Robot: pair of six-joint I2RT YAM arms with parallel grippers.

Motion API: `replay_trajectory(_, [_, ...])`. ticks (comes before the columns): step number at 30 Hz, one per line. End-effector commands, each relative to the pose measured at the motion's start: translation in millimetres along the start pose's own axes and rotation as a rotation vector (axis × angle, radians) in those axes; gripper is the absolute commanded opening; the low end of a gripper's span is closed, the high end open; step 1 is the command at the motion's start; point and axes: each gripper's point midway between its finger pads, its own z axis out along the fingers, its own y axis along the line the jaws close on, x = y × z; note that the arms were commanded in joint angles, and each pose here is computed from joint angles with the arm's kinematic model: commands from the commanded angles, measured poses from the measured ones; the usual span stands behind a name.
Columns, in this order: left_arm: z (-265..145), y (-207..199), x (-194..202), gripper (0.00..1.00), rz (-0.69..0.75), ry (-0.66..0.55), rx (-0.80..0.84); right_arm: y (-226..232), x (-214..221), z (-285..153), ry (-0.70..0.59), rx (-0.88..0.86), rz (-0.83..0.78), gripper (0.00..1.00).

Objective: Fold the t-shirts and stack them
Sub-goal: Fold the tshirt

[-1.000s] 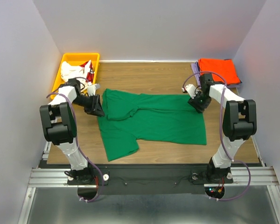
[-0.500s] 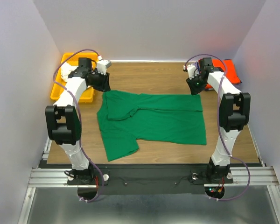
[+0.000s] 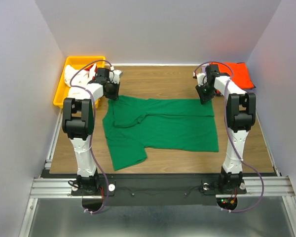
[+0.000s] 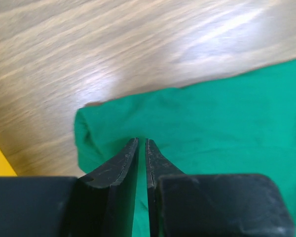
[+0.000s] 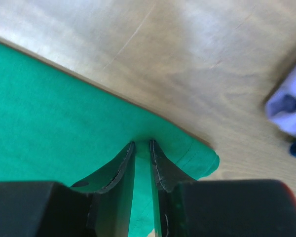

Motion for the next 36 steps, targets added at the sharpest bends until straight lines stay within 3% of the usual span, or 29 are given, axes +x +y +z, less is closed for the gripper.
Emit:
replay_trajectory(1, [7.4,31.7,-17.6,0.19,-0.041,-0.043,-0.104,-20.4,1.2,25.8,0.035,0.100,0.022,0.24])
replay_trajectory(10, [19.7,84.3,-5.4,0.07,-0.135,0.014,-0.222,-43.9,-5.7,42.1,0.053,0.195,0.033,0.24])
replay_trajectory(15, [7.7,79.8,-8.0,0.04,-0.130,0.000,-0.206,-39.7,-12.2,36.1,0.026,0.174,0.030,0.25])
replay_trajectory(18, [-4.0,61.9,-27.2,0.13,-0.086,-0.056,-0.120,-27.4,-36.7,16.7,-0.069,0.102,0.022,0.34])
replay_trajectory(22, [-47.0,33.2,-86.8,0.41,-0.004,-0.209,0.010,-14.7,-83.0,-38.7,-0.239,0.057,-0.005,0.54])
replay_trajectory(25, [-94.8,15.3,-115.7,0.55,0.089,-0.300,0.047,-9.1,-104.6,-97.7,-0.356,0.066,-0.036,0.76])
replay_trajectory(26, [-106.0,11.5,-118.1,0.57,0.115,-0.314,0.048,-7.0,-104.3,-109.9,-0.371,0.065,-0.048,0.91])
replay_trajectory(28, [-138.0,-3.9,-115.7,0.63,0.217,-0.347,0.076,1.4,-91.9,-124.8,-0.365,0.061,-0.086,0.98])
replay_trajectory(29, [-162.6,-13.4,-117.7,0.63,0.274,-0.382,0.074,5.6,-86.8,-149.1,-0.388,0.072,-0.103,0.99])
replay_trajectory(31, [-166.3,-25.9,-85.5,0.64,0.326,-0.329,0.116,18.4,-55.4,-145.6,-0.329,0.040,-0.129,0.99])
replay_trajectory(32, [-171.1,-28.0,-75.3,0.63,0.430,-0.315,0.122,25.5,-41.4,-150.2,-0.305,0.025,-0.182,0.93])
replay_trajectory(33, [-173.4,-32.4,-61.6,0.62,0.452,-0.286,0.139,30.1,-32.6,-166.2,-0.316,0.035,-0.204,0.89])
replay_trajectory(34, [-177.5,-39.3,-33.3,0.58,0.465,-0.227,0.162,39.2,-4.7,-154.5,-0.252,0.005,-0.236,0.85])
replay_trajectory(36, [-188.3,-46.0,-4.0,0.54,0.557,-0.185,0.176,53.2,24.9,-163.6,-0.211,-0.018,-0.273,0.70])
